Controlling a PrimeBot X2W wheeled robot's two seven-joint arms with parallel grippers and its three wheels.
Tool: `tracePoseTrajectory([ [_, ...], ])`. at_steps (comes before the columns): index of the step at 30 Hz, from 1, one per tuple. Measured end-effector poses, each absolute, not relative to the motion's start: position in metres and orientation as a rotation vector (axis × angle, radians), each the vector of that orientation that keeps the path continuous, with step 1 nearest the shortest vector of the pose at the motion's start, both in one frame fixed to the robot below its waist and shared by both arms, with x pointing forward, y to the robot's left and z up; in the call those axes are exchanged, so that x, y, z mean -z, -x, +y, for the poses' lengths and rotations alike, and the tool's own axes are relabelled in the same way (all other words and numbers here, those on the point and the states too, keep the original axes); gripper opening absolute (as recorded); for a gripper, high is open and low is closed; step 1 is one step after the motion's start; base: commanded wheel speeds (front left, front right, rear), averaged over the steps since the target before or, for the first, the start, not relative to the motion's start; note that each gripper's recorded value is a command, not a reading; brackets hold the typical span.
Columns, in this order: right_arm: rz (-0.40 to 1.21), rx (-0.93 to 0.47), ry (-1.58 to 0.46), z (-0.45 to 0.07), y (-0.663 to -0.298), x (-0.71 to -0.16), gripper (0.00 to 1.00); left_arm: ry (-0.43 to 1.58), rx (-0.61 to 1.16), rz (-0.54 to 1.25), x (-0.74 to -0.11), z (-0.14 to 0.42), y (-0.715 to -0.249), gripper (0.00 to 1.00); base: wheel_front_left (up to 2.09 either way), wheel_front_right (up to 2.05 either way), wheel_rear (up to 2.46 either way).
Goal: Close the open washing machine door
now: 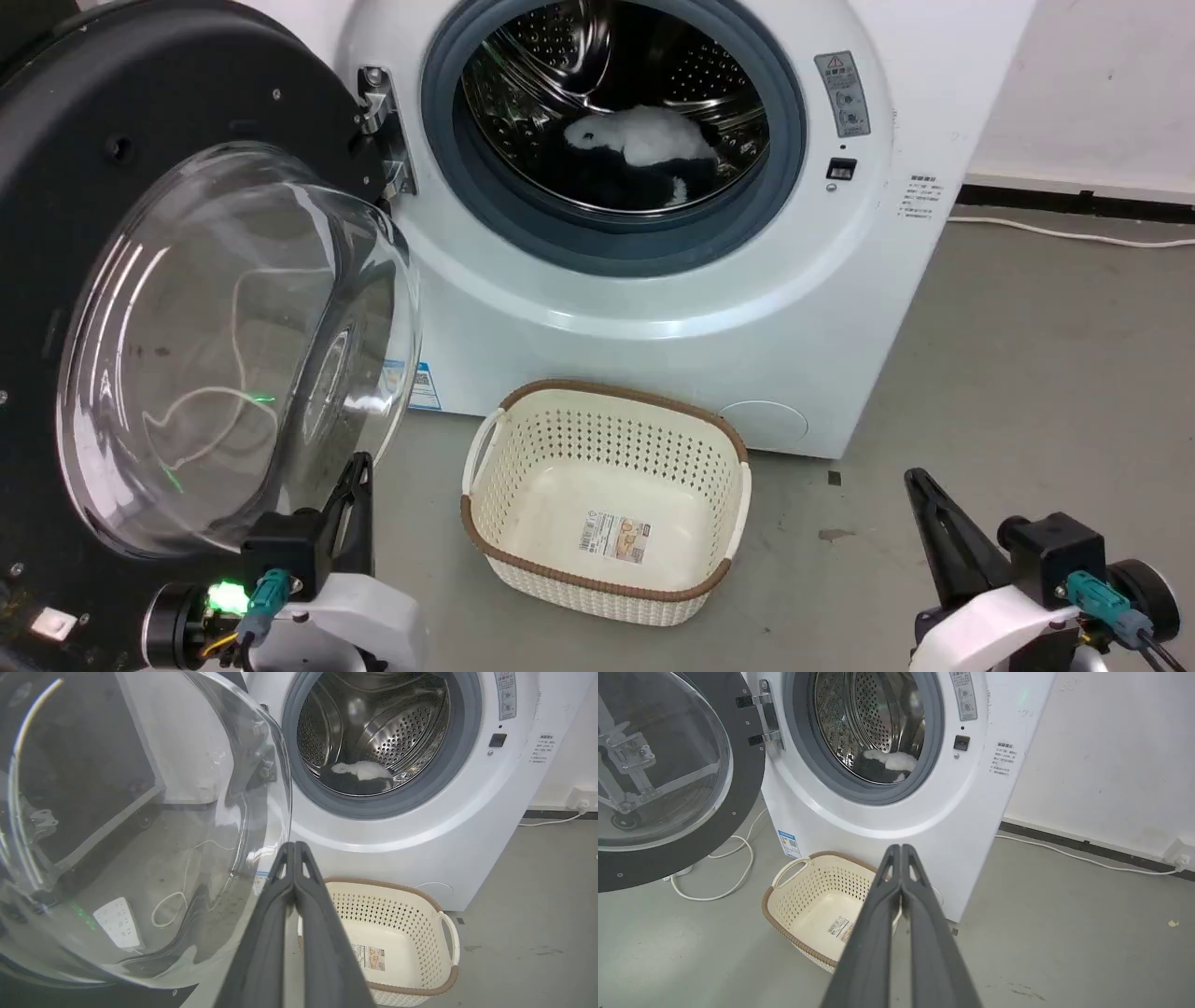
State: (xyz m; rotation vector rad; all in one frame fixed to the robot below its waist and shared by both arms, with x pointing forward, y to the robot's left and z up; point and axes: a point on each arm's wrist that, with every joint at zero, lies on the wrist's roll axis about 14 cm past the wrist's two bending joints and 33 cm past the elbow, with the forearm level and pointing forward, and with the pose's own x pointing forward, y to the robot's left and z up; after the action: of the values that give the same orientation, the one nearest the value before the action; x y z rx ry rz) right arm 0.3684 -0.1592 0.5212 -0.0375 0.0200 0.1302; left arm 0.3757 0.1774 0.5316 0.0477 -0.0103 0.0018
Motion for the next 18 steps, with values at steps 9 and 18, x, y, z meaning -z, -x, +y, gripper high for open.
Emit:
tracePoseTrajectory([
  [9,0.02,-0.13,0.038,-0.1592,-0.3684,-0.5212,0.0,-0.048,-0.002,-0.01,-0.5316,0.1774,-0.3757,0.0,0.0,0.0,0.0],
  [18,0.02,-0.13,0.038,-0.1593,-0.3684,-0.5212,0.0,-0.048,-0.002,-0.01,-0.5316,0.1774,-0.3757,0.0,0.0,0.0,0.0],
])
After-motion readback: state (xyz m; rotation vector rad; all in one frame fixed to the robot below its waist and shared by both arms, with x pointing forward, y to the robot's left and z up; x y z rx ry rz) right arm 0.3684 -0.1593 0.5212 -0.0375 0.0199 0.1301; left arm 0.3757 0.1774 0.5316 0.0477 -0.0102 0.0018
